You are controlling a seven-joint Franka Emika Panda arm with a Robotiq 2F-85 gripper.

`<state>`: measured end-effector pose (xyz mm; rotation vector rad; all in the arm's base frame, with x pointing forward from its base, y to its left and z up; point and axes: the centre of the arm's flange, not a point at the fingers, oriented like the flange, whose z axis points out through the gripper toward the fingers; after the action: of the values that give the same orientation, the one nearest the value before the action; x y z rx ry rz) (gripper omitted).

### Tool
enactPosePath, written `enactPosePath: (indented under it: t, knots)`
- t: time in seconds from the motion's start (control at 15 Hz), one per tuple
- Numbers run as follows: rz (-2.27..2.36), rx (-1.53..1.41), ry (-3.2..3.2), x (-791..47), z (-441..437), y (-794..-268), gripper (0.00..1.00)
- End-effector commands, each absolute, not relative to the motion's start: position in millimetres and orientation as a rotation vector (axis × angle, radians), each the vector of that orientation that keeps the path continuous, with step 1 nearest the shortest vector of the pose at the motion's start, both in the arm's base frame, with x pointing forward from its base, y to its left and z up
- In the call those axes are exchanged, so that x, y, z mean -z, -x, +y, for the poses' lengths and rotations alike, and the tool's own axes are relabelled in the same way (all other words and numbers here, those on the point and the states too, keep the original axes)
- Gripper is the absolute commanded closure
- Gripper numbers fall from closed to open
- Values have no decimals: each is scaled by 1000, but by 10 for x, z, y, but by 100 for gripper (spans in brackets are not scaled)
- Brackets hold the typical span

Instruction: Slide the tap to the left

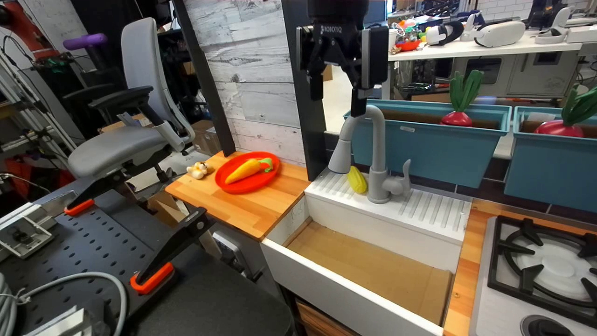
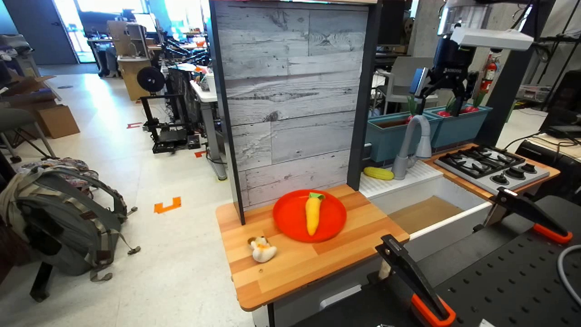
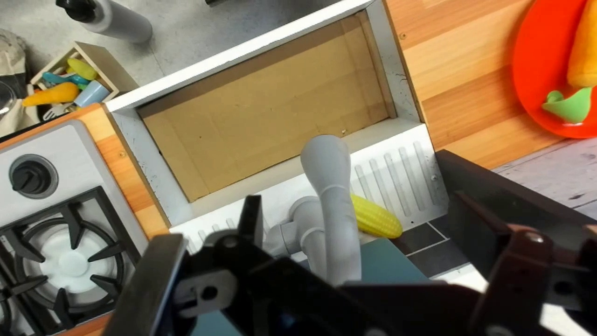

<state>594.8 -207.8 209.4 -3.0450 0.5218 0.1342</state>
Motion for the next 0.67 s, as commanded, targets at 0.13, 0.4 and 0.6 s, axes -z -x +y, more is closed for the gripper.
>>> enactPosePath:
  t: [0.13,0.4,0.6]
  knots:
    - [521,-137,3043,-1759,-2186,-6182,0]
    - [503,-186,3034,-1629,-2170,-6232,26]
    - [505,-195,3030,-1560,-2159,-6274,49]
